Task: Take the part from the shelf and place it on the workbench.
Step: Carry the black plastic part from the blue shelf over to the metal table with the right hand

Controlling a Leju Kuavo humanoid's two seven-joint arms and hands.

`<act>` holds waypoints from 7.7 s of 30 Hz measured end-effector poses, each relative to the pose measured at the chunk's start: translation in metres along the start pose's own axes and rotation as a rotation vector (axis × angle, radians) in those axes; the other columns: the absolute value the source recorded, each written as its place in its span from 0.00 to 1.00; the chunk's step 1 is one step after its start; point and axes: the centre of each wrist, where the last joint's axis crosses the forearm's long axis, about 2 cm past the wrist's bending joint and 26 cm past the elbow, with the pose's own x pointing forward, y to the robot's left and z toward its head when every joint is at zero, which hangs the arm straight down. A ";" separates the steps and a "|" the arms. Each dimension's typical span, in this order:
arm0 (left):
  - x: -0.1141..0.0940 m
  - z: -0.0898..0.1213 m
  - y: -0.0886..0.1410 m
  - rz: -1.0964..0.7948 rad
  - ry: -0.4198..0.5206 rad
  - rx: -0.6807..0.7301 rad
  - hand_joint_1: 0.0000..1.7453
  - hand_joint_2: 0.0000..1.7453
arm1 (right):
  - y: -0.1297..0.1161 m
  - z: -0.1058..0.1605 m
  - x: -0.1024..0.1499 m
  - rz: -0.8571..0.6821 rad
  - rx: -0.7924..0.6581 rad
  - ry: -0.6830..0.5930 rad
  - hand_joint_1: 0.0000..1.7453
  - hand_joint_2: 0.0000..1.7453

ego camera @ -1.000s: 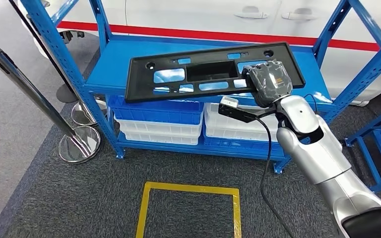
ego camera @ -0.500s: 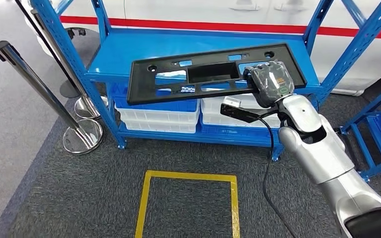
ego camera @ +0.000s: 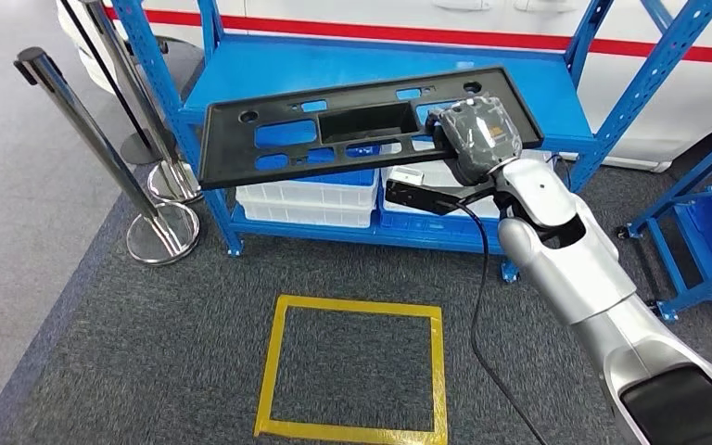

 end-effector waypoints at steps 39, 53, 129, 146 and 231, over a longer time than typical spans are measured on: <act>0.003 -0.005 -0.008 0.020 -0.008 -0.018 0.00 1.00 | 0.008 -0.017 0.019 -0.046 0.068 -0.042 0.96 1.00; 0.001 -0.006 -0.010 0.015 0.001 -0.024 0.00 1.00 | 0.010 -0.024 0.038 -0.092 0.092 -0.086 0.96 1.00; 0.020 0.018 0.039 -0.315 0.103 -0.052 0.00 1.00 | 0.028 -0.021 0.247 -0.276 0.208 -0.461 0.96 1.00; -0.051 0.037 0.026 -0.072 0.055 -0.022 0.00 1.00 | 0.034 0.006 0.151 -0.197 0.158 -0.275 0.96 1.00; -0.052 0.020 -0.002 0.128 -0.009 -0.018 0.00 1.00 | 0.002 -0.008 0.067 -0.129 0.154 -0.176 0.96 1.00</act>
